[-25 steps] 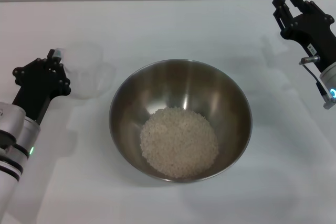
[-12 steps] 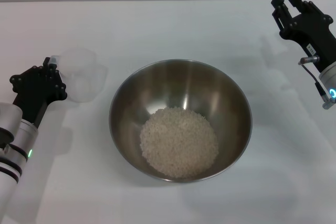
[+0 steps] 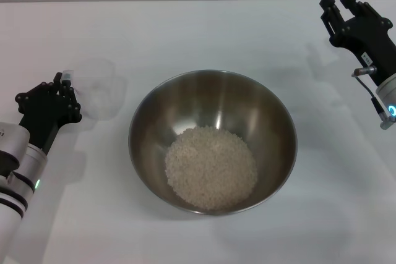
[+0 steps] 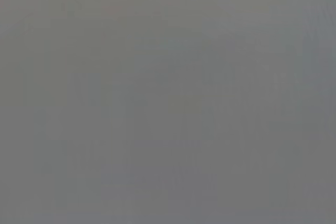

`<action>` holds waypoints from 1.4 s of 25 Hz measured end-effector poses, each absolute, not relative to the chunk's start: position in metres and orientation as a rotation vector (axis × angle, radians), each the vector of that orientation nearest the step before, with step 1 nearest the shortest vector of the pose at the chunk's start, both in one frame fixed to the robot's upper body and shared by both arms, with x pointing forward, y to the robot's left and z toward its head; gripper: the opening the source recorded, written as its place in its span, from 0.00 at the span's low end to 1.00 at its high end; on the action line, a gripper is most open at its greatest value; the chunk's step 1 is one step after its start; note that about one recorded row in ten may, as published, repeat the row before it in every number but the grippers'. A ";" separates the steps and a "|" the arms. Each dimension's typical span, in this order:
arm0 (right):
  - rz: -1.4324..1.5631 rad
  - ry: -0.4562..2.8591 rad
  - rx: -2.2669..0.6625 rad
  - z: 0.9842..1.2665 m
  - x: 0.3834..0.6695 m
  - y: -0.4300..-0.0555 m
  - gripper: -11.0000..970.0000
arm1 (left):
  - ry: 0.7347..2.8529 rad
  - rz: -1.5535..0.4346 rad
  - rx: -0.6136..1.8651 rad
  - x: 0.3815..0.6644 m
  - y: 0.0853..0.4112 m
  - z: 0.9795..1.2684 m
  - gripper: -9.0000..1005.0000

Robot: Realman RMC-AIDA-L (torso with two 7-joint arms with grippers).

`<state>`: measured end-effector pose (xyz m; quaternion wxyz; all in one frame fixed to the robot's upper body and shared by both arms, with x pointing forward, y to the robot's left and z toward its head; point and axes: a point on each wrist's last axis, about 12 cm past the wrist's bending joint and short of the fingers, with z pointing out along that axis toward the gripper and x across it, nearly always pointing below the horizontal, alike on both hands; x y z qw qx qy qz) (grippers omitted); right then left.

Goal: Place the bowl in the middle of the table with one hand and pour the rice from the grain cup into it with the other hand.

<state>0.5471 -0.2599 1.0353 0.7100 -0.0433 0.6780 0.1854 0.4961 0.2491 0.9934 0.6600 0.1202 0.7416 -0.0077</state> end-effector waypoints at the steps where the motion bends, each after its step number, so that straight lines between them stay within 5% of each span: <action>1: 0.412 1.504 -0.096 1.035 0.547 -0.260 0.45 | 1.678 -0.017 0.272 0.496 0.249 0.993 0.04; 5: 0.412 1.504 -0.096 1.035 0.547 -0.260 0.45 | 1.688 -0.034 0.252 0.494 0.252 0.992 0.05; 10: 0.414 1.506 -0.095 1.035 0.548 -0.260 0.45 | 1.681 -0.046 0.256 0.488 0.253 0.991 0.29; 29: 0.409 1.512 -0.109 1.033 0.546 -0.260 0.45 | 1.501 -0.153 0.026 0.421 0.277 0.996 0.42; 35: 0.372 1.503 -0.161 1.033 0.543 -0.257 0.45 | 1.463 -0.187 0.007 0.422 0.279 1.001 0.60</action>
